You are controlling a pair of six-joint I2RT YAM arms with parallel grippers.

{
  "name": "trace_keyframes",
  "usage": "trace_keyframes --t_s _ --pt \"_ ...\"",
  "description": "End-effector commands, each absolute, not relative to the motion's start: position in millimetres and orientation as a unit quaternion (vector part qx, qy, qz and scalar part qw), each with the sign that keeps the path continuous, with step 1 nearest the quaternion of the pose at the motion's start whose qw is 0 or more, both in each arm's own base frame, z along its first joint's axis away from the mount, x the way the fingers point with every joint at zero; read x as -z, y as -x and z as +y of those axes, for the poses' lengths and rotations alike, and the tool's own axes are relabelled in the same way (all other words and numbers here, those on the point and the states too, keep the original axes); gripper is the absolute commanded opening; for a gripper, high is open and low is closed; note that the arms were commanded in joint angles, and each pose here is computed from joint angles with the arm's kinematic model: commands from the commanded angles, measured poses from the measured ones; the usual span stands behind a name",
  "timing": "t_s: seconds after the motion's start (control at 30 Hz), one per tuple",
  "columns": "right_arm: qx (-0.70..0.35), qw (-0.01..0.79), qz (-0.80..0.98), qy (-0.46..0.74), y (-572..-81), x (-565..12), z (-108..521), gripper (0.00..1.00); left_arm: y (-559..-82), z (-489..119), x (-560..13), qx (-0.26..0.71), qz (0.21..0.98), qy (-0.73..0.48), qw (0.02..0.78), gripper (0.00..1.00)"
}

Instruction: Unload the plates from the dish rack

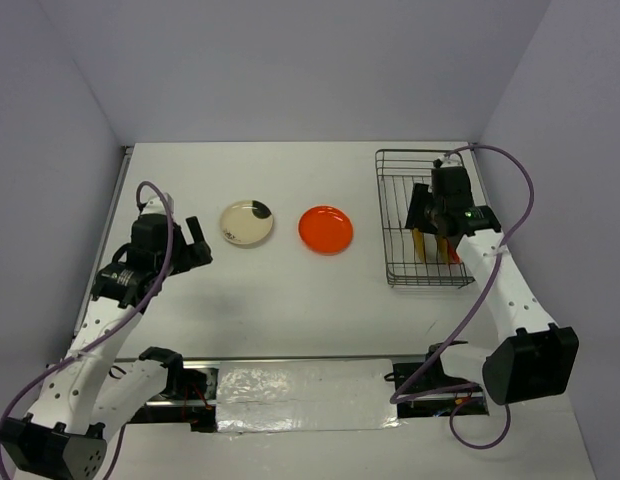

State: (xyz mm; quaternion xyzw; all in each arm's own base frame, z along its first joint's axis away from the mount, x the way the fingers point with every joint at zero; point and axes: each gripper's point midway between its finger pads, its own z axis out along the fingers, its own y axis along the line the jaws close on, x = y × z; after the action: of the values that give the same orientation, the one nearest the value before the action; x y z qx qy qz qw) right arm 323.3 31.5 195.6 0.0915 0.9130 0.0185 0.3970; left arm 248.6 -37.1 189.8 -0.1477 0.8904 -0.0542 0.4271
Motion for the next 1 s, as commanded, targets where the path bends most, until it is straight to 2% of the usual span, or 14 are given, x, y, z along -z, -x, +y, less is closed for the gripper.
trace_keyframes --t_s 0.0,0.1,0.13,0.37,0.47,0.5,0.57,0.7,0.73,0.97 --pt "-0.033 0.392 0.916 -0.082 -327.9 -188.8 32.8 0.60 -252.4 -42.9 -197.8 0.063 0.884 0.135 0.444 0.99" --pt "-0.033 0.384 0.919 -0.083 -329.5 -178.3 28.3 0.58 -251.8 -46.1 -196.8 0.065 0.886 0.129 0.441 1.00" --pt "-0.031 0.380 0.921 -0.082 -329.8 -174.9 26.0 0.53 -251.7 -47.3 -196.4 0.066 0.886 0.127 0.441 0.99" --pt "-0.014 0.335 0.940 -0.066 -335.0 -133.4 21.0 0.39 -251.6 -50.0 -195.3 0.068 0.888 0.122 0.438 0.99" --pt "-0.021 0.340 0.938 -0.061 -337.4 -133.0 23.1 0.33 -251.8 -51.1 -193.9 0.067 0.890 0.120 0.435 1.00" --pt "-0.023 0.347 0.936 -0.058 -338.5 -136.6 23.8 0.27 -252.1 -51.5 -194.1 0.068 0.890 0.119 0.435 1.00" --pt "-0.026 0.354 0.933 -0.056 -339.9 -141.3 24.3 0.25 -252.3 -51.0 -192.8 0.066 0.891 0.120 0.433 0.99" --pt "-0.029 0.377 0.925 -0.047 -341.9 -159.7 24.8 0.12 -252.0 -51.1 -193.6 0.067 0.890 0.121 0.434 0.99" --pt "-0.027 0.388 0.920 -0.046 -343.0 -169.1 23.9 0.02 -252.0 -50.9 -193.6 0.066 0.890 0.121 0.435 1.00" --pt "-0.023 0.422 0.906 -0.034 -344.0 -215.4 22.3 0.00 -251.4 -50.6 -193.5 0.064 0.890 0.122 0.435 1.00"
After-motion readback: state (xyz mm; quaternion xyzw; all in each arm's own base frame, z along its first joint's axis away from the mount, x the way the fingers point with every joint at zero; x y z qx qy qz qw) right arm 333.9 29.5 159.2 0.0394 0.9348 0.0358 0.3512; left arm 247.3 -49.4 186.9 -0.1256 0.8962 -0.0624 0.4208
